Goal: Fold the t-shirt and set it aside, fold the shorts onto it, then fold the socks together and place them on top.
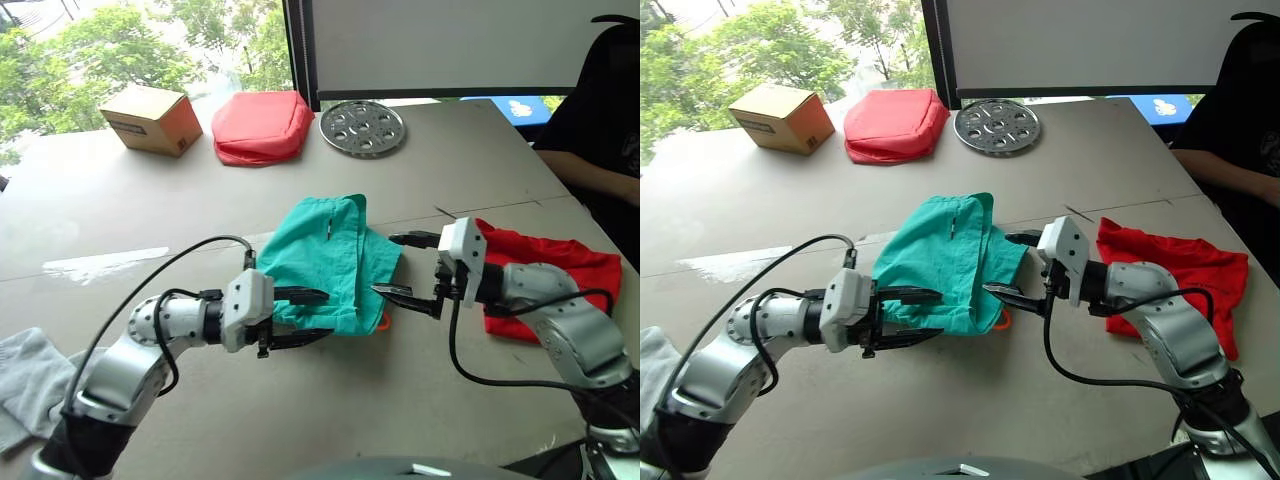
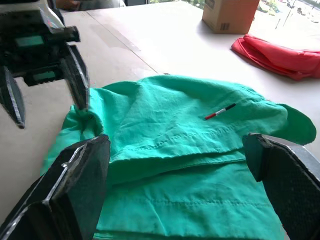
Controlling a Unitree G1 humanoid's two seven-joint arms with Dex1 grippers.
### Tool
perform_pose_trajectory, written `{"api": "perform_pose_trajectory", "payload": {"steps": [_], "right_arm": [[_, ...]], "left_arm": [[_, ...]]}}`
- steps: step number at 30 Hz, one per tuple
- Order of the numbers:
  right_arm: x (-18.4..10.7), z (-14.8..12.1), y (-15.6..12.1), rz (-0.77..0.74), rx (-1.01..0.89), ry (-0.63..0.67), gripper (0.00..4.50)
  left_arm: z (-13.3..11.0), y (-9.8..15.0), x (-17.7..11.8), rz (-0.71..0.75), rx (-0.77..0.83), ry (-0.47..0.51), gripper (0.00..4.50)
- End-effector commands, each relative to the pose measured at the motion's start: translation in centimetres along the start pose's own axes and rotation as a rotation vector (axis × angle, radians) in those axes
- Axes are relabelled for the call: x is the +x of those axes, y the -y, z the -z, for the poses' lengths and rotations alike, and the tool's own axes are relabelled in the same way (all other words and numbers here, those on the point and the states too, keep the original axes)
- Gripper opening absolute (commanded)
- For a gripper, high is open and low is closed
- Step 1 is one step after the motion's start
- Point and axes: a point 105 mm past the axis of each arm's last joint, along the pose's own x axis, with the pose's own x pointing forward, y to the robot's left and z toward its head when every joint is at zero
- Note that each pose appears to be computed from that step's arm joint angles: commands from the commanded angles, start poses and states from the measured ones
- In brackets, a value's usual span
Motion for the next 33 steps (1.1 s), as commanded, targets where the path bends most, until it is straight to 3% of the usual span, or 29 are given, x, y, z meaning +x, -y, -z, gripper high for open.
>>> {"api": "perform_pose_trajectory", "payload": {"steps": [1,3,4,7,11,15,23,33], "right_arm": [[3.2,1.9,0.4,-0.035,-0.033,-0.073,4.5],[4.6,3.7,0.3,-0.063,-0.073,-0.155,4.5],[4.7,5.0,0.3,-0.067,-0.081,-0.214,4.5],[4.3,6.9,0.7,-0.052,-0.103,-0.282,4.5],[1.5,3.3,1.5,0.03,0.105,-0.084,4.5],[-1.2,0.7,0.3,0.051,0.311,0.016,4.5],[-1.7,4.7,1.2,0.296,0.523,-0.175,4.5],[-2.0,6.7,-1.4,0.213,0.766,-0.234,4.5]], "left_arm": [[-2.2,2.5,-0.6,-0.068,-0.058,0.047,2.35],[-2.5,3.0,-0.9,-0.173,-0.074,0.058,2.35],[-3.1,3.1,-1.0,-0.218,-0.052,0.118,2.35],[-3.2,3.9,-1.6,-0.219,-0.085,0.136,2.35],[-3.3,3.3,-4.3,-0.244,-0.141,0.18,2.35],[-2.9,2.9,-5.9,-0.239,-0.131,0.145,2.35],[-2.9,1.8,-5.5,-0.22,-0.123,0.121,2.35],[-1.3,2.2,-6.3,-0.204,-0.135,0.1,2.35]]}}
